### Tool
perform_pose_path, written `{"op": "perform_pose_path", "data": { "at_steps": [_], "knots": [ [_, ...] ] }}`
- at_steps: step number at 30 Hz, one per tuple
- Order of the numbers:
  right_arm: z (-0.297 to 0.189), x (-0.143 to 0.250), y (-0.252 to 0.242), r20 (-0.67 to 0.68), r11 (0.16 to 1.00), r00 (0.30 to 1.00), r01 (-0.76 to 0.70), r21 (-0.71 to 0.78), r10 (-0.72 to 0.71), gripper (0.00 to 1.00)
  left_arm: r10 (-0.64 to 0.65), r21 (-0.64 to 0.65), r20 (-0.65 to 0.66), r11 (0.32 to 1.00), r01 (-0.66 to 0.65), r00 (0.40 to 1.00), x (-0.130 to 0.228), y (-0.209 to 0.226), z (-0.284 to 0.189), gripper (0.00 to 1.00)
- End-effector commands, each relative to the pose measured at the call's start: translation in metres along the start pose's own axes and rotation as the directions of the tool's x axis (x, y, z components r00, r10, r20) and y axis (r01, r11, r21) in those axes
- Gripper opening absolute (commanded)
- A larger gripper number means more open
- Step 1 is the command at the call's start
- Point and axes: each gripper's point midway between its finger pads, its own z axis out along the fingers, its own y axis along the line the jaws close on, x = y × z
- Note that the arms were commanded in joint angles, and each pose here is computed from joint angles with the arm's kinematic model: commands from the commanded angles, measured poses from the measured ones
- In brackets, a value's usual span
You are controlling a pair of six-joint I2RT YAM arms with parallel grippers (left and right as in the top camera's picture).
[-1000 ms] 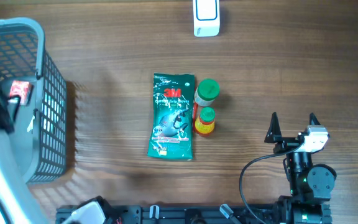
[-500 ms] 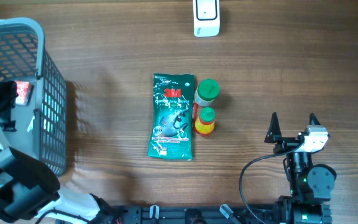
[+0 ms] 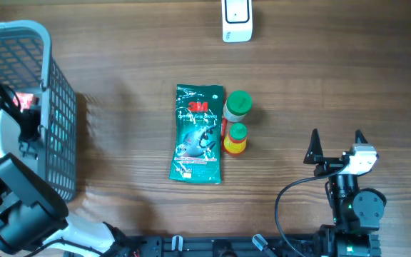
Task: Scan the item barcode
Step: 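Grasp the mint-green Zappy tissue wipes pack with the left gripper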
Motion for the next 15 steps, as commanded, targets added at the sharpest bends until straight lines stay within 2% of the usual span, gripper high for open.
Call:
{"op": "perform_pose_path", "data": {
  "at_steps": [1,2,4,6,7,11,15],
  "knots": [
    [0.000,-0.001,0.000,0.006,1.000,1.000,0.009,0.004,-0.009,1.00,0.033,0.014,-0.054,0.999,-0.032,0.998,0.018,0.009,0.019,0.92],
    [0.000,-0.001,0.000,0.006,1.000,1.000,0.009,0.004,-0.009,1.00,0.033,0.013,-0.055,0.999,-0.032,0.998,0.020,0.011,0.021,0.83],
    [0.000,-0.001,0.000,0.006,1.000,1.000,0.009,0.004,-0.009,1.00,0.032,0.010,-0.058,0.999,-0.031,0.998,0.025,0.016,0.028,0.52],
    [0.000,-0.001,0.000,0.006,1.000,1.000,0.009,0.004,-0.009,1.00,0.027,-0.002,-0.072,1.000,-0.027,0.997,0.030,0.020,0.031,0.15],
    [0.000,-0.001,0.000,0.006,1.000,1.000,0.009,0.004,-0.009,1.00,0.026,-0.008,-0.079,1.000,-0.026,0.997,0.031,0.022,0.031,0.04],
    [0.000,-0.001,0.000,0.006,1.000,1.000,0.010,0.004,-0.010,1.00,0.026,0.000,-0.070,1.000,-0.026,0.997,0.031,0.020,0.022,0.04],
    [0.000,-0.001,0.000,0.006,1.000,1.000,0.009,0.004,-0.009,1.00,0.031,0.069,0.012,0.997,-0.032,0.999,0.010,0.001,-0.022,0.04]
  ]
}}
